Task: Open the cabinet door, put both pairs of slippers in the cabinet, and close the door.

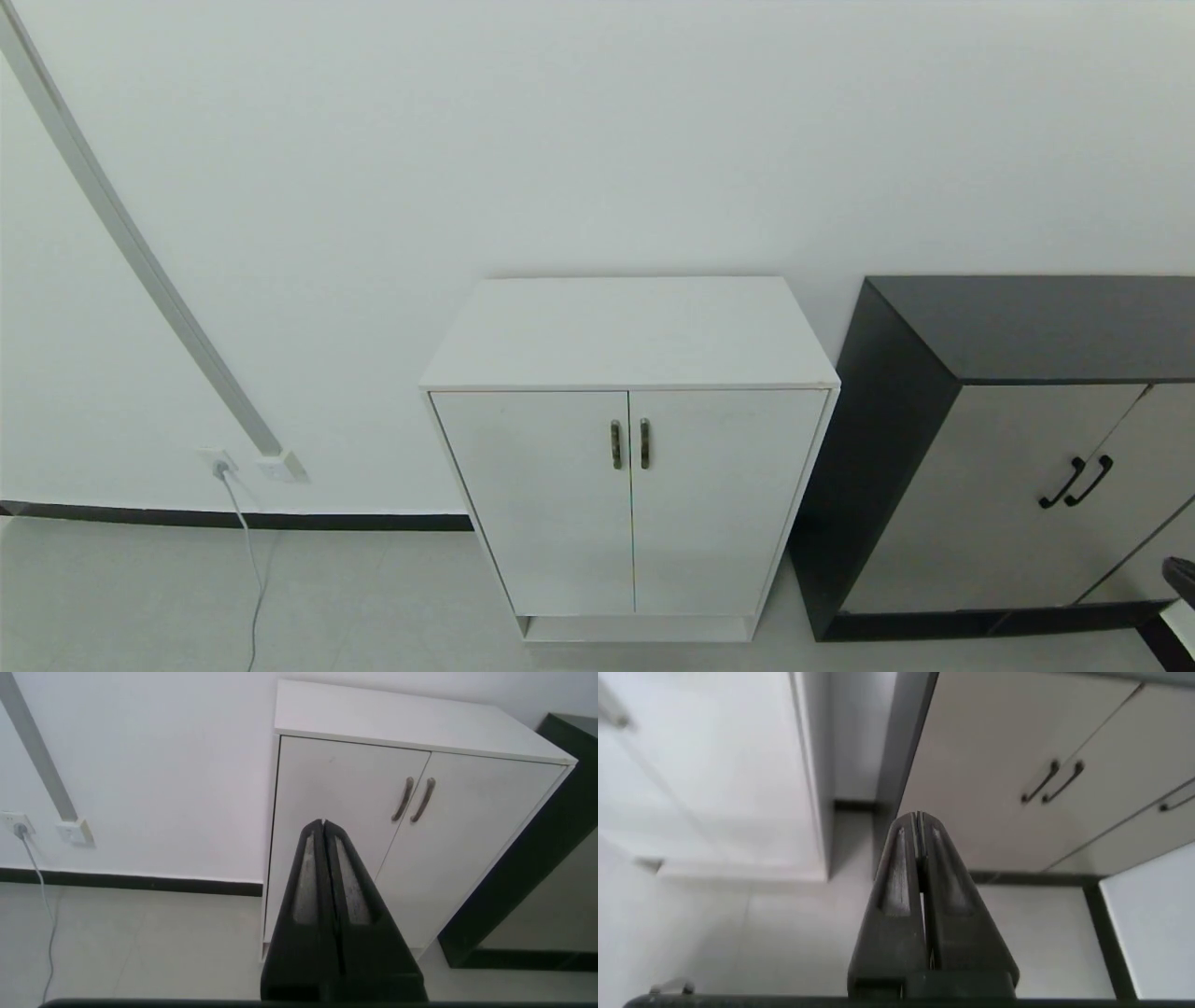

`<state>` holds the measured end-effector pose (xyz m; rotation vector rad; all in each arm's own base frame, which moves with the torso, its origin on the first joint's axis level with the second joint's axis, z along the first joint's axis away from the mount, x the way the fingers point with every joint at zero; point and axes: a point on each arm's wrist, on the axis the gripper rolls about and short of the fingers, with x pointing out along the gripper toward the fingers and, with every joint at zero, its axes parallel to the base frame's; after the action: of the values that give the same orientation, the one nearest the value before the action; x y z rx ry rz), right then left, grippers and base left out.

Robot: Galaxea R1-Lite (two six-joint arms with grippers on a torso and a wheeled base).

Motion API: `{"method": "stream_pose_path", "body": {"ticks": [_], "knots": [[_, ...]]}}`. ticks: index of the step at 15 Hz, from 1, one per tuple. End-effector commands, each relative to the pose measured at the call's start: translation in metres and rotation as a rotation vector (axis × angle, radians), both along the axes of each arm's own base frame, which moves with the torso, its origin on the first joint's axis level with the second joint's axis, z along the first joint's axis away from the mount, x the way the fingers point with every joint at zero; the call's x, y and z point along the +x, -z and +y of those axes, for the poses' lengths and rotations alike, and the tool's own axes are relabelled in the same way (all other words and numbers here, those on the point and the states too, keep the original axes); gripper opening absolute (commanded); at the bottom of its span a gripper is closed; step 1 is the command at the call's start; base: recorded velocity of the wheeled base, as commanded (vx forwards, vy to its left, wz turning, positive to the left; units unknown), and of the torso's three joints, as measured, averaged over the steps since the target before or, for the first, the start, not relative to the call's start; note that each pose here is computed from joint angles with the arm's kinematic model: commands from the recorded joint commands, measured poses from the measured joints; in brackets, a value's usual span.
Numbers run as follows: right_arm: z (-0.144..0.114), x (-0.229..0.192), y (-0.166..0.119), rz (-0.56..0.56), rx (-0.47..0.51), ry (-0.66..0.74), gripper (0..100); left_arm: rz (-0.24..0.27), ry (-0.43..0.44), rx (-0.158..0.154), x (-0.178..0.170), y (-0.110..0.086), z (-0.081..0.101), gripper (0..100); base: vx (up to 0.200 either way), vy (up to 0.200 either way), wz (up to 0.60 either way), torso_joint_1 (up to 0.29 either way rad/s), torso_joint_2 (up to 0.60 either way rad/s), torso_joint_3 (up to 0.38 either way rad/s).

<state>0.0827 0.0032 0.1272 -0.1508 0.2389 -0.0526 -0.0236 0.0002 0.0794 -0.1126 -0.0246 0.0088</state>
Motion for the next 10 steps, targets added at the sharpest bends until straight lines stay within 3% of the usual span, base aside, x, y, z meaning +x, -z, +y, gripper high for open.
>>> {"method": "stream_pose_path", "body": {"ticks": [1,7,10], "knots": [[-0.002,-0.035,-0.007,-0.082,0.014,-0.024,0,0.001,-0.001,0.001,0.0,0.0,0.0,0,0.0,0.0,0.0,0.0,0.0,0.0],[-0.006,-0.082,0.035,0.022,0.046,-0.037,0,0.001,0.0,-0.004,0.0,0.0,0.0,0,0.0,0.0,0.0,0.0,0.0,0.0],[-0.005,-0.089,0.039,0.014,0.054,-0.076,0,0.001,0.0,-0.006,0.0,0.0,0.0,0,0.0,0.0,0.0,0.0,0.0,0.0]]}}
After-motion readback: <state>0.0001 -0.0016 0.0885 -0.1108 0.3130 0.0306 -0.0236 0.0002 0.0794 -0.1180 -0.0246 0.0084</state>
